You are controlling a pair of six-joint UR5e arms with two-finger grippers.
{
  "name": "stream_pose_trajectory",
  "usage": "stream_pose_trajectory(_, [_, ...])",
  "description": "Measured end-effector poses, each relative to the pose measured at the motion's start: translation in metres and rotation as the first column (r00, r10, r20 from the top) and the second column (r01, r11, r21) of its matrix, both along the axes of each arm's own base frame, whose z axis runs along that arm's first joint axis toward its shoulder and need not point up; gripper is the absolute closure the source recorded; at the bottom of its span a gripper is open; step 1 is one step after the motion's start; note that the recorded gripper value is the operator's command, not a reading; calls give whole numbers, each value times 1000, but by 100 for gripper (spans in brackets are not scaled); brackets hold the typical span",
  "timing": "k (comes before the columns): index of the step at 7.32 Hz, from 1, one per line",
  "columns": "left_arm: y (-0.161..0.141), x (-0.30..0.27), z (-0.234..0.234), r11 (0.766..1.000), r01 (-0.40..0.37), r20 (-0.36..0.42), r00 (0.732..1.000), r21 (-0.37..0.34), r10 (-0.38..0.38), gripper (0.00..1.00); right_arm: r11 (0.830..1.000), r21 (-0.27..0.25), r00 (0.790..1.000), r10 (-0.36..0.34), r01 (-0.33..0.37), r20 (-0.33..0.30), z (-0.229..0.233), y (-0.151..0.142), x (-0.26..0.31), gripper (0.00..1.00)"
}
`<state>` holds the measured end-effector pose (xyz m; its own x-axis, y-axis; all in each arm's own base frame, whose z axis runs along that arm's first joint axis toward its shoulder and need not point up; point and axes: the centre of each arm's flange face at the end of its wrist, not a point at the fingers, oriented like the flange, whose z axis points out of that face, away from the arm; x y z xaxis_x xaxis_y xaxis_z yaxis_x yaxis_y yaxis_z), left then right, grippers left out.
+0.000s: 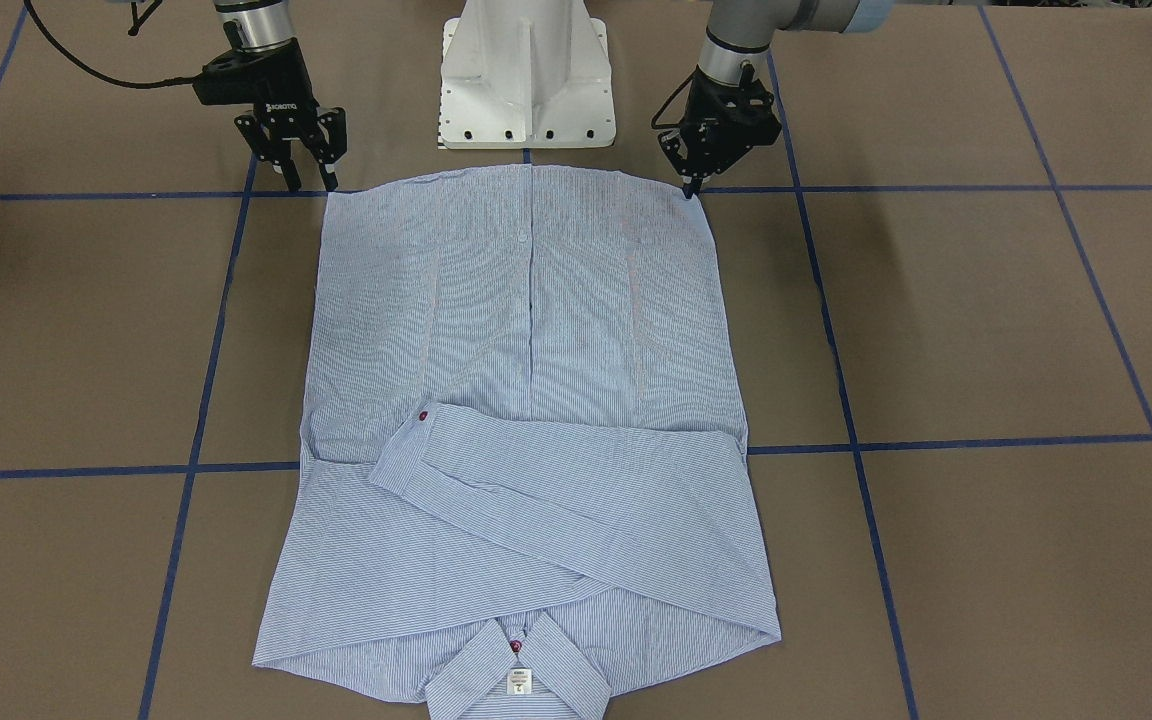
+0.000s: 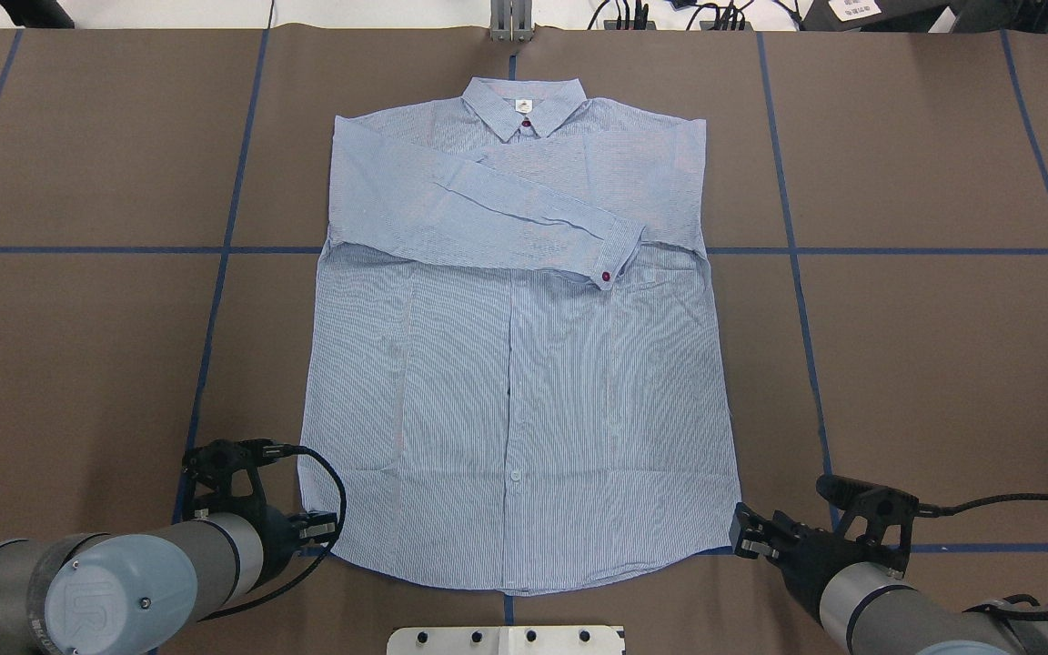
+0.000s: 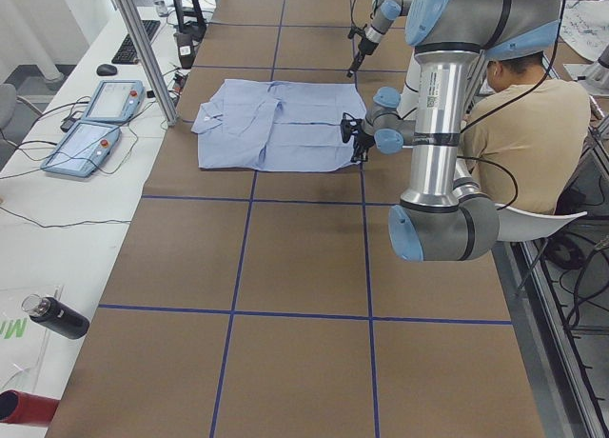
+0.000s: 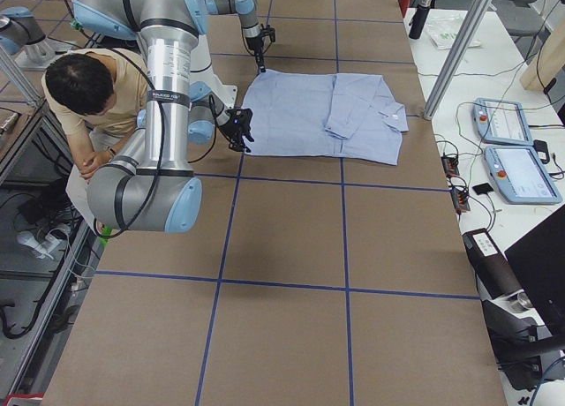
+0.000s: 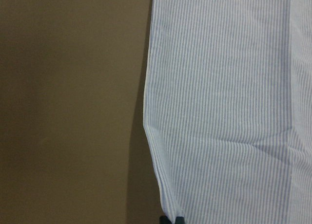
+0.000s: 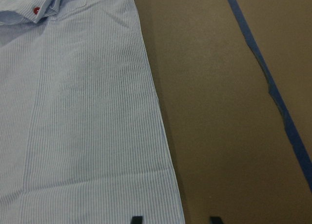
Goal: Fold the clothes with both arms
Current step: 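Lower both grippers onto the hem corners and grasp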
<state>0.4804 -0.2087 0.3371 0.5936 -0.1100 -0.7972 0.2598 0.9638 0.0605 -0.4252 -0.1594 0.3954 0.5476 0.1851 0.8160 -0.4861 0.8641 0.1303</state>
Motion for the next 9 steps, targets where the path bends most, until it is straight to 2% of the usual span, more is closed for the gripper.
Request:
stream_pose_trajectory(3, [0,1,-5,1000,8,-10,1000,10,-8,100,1000,5,1000,19,-19,1,11,18,-13,58])
stream_pose_trajectory(6, [0,1,-7,1000,10,-12,1000,12,-9,100,999,15,999,32,-32,5,13,21,-38,58])
stream_pose_trajectory(9, [0,1,-7,1000,10,-12,1000,12,-10,100,999,22,999,38,-38,-16,22,20,-41,58])
